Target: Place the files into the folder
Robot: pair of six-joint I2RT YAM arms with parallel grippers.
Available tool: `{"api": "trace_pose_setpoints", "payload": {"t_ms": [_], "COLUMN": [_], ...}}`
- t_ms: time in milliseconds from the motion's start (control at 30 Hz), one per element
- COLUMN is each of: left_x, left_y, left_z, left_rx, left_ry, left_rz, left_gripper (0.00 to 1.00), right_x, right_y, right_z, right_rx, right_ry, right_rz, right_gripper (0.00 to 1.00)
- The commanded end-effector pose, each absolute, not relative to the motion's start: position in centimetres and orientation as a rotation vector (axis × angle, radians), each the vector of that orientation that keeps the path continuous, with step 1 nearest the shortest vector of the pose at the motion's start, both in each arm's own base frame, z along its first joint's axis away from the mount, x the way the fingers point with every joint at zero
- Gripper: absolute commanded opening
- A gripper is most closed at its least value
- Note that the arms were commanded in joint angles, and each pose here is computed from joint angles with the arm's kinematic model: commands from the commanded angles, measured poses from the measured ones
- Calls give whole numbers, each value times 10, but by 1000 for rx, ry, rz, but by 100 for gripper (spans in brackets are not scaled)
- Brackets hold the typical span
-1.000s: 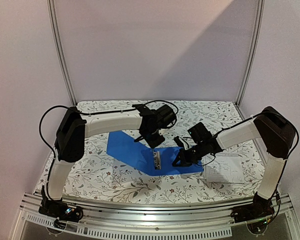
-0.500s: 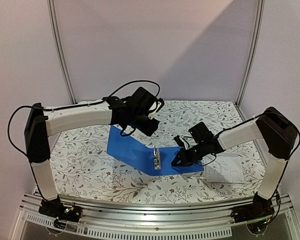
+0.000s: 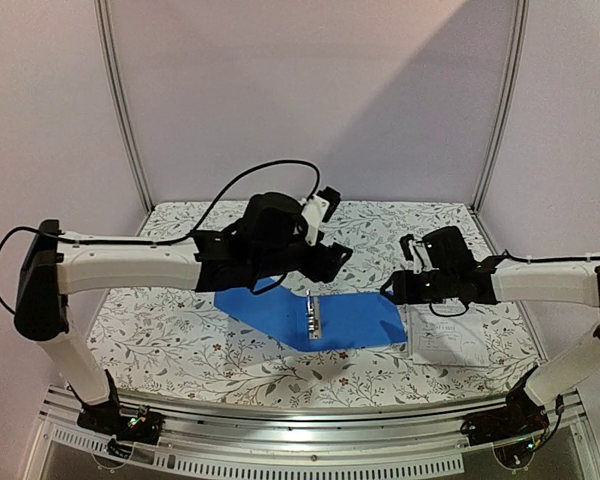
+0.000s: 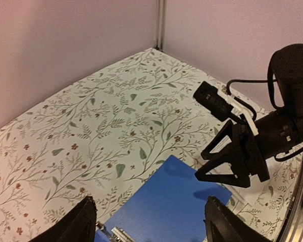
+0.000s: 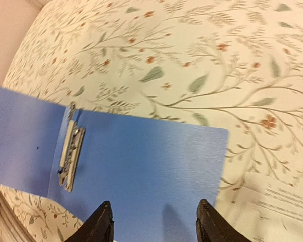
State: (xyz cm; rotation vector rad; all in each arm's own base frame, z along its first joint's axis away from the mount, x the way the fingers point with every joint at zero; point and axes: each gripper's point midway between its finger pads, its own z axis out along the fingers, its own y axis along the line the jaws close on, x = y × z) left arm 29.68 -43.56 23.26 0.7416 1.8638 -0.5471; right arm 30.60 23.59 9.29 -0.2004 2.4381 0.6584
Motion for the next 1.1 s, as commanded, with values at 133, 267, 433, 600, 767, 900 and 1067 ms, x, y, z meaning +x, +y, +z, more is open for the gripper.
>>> {"api": "trace_pose_setpoints", "payload": {"t_ms": [133, 267, 433, 600, 767, 900, 1067], "left_x": [245, 246, 245, 231, 254, 282, 289], "left_y": [-533, -552, -574, -613, -631, -619, -616], "left_z": [205, 194, 162, 137, 108, 84, 74], "left_rx": [977, 973, 956, 987, 840, 595, 506], "left_ry": [1855, 1887, 2030, 2113, 2313, 2475, 2514], "left_rz": [-909, -850, -911, -1189, -1249, -1278, -1329], "left_gripper": [71, 71, 71, 58, 57, 53, 53], "right_x": [290, 261, 232, 227, 227, 225, 221], "right_y": [130, 95, 63, 44, 32, 31, 40], "right_z": [69, 48, 41, 48, 47, 35, 24], "right_rx": [35, 207, 292, 342, 436, 504, 532], "right_ry": [2533, 2637, 2690, 2661, 2669, 2701, 2715], "right_rz": [160, 245, 178, 114, 120, 166, 281], "right_gripper": [67, 70, 72, 78, 82, 82, 81]}}
